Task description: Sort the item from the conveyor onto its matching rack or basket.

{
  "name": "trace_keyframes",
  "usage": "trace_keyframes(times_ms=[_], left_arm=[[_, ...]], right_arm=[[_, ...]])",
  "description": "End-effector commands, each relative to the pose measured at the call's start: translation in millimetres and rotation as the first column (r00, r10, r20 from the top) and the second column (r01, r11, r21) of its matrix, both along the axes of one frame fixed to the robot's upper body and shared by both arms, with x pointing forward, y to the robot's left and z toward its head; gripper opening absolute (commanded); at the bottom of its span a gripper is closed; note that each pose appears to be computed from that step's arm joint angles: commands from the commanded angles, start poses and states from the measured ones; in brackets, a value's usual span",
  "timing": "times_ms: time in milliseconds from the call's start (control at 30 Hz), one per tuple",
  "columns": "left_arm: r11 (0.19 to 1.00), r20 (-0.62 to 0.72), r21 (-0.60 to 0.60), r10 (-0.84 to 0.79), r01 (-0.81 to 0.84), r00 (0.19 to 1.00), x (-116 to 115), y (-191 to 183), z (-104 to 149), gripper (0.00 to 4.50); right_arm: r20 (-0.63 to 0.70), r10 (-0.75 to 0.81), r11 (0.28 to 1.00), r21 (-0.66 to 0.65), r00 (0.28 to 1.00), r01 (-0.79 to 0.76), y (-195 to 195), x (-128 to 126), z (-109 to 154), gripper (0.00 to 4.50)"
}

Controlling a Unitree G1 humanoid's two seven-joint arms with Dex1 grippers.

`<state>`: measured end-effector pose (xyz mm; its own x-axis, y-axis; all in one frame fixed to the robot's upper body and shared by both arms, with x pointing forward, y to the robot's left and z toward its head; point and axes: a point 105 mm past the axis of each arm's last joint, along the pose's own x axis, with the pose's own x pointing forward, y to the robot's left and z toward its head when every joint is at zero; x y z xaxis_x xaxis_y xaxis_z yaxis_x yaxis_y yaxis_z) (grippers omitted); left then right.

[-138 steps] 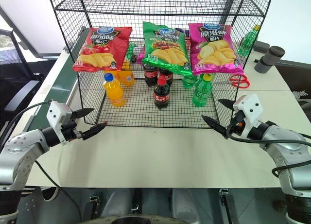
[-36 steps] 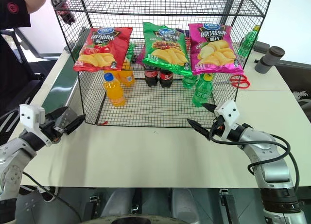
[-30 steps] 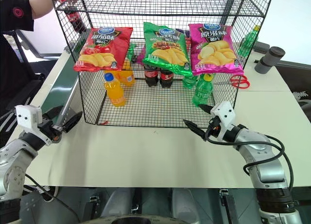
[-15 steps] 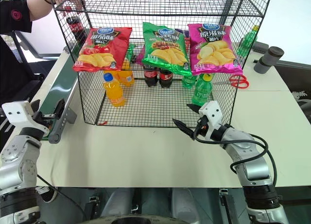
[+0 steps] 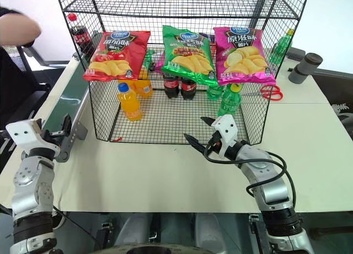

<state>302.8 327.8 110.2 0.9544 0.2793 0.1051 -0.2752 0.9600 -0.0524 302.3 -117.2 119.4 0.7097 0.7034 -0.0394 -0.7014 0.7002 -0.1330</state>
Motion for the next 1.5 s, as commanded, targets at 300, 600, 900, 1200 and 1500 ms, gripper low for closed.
trace_keyframes(times_ms=[300,600,900,1200,1500], left_arm=[[0.999,0.058,0.035,0.017,-0.019,0.998,5,5,14,4.5],[0.999,0.055,0.041,0.006,-0.008,0.998,9,4,13,4.5],[0.999,0.05,0.043,-0.006,0.004,0.999,10,2,11,4.5],[0.999,0.051,0.038,-0.012,0.01,0.999,11,1,9,4.5],[1.0,0.058,0.015,0.003,-0.004,0.998,10,3,9,4.5]], right_arm=[[0.031,0.074,0.997,0.022,0.997,-0.075,15,-5,16,4.44],[0.073,0.124,0.991,0.036,0.99,-0.127,27,-10,22,4.44],[0.079,0.246,0.964,0.079,0.966,-0.252,46,-25,30,4.44],[0.075,0.293,0.953,0.061,0.953,-0.297,53,-32,27,4.44],[0.067,0.302,0.951,0.056,0.951,-0.306,55,-32,22,4.44]])
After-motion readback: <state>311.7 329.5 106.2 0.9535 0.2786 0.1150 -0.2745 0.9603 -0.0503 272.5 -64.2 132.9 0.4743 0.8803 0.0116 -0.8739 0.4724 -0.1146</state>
